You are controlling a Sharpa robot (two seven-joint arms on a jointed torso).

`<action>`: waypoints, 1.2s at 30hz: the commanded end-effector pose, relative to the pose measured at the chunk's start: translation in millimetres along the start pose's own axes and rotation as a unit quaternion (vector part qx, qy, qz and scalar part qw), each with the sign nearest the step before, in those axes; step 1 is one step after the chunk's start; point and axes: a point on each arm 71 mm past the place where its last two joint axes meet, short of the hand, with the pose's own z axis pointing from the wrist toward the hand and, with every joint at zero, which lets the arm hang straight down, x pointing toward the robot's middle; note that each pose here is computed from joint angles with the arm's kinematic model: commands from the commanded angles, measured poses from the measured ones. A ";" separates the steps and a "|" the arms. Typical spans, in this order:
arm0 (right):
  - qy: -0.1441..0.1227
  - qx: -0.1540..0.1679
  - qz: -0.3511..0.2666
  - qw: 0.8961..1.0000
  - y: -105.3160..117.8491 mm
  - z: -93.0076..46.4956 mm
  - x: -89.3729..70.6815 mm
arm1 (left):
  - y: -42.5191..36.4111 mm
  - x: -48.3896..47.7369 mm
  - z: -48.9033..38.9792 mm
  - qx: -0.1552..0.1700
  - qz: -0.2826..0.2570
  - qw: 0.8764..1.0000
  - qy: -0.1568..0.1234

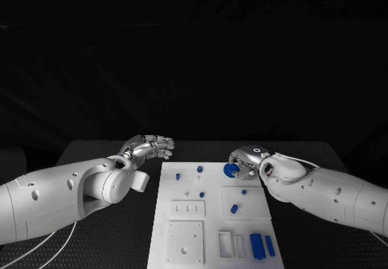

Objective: Assemble the parts on the task board

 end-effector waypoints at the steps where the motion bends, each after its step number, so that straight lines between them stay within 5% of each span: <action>1: -0.019 0.011 -0.031 0.999 4.8 -3.1 -1.1 | -1.8 1.1 0.5 0.005 0.000 1.000 0.004; 19: -0.100 -0.040 -0.056 0.993 54.2 -11.4 -27.3 | -1.7 -1.9 0.9 0.006 0.001 1.000 -0.001; 36: -0.104 -0.103 -0.080 0.986 118.2 2.7 -11.6 | -1.9 0.7 1.1 0.006 0.001 1.000 0.003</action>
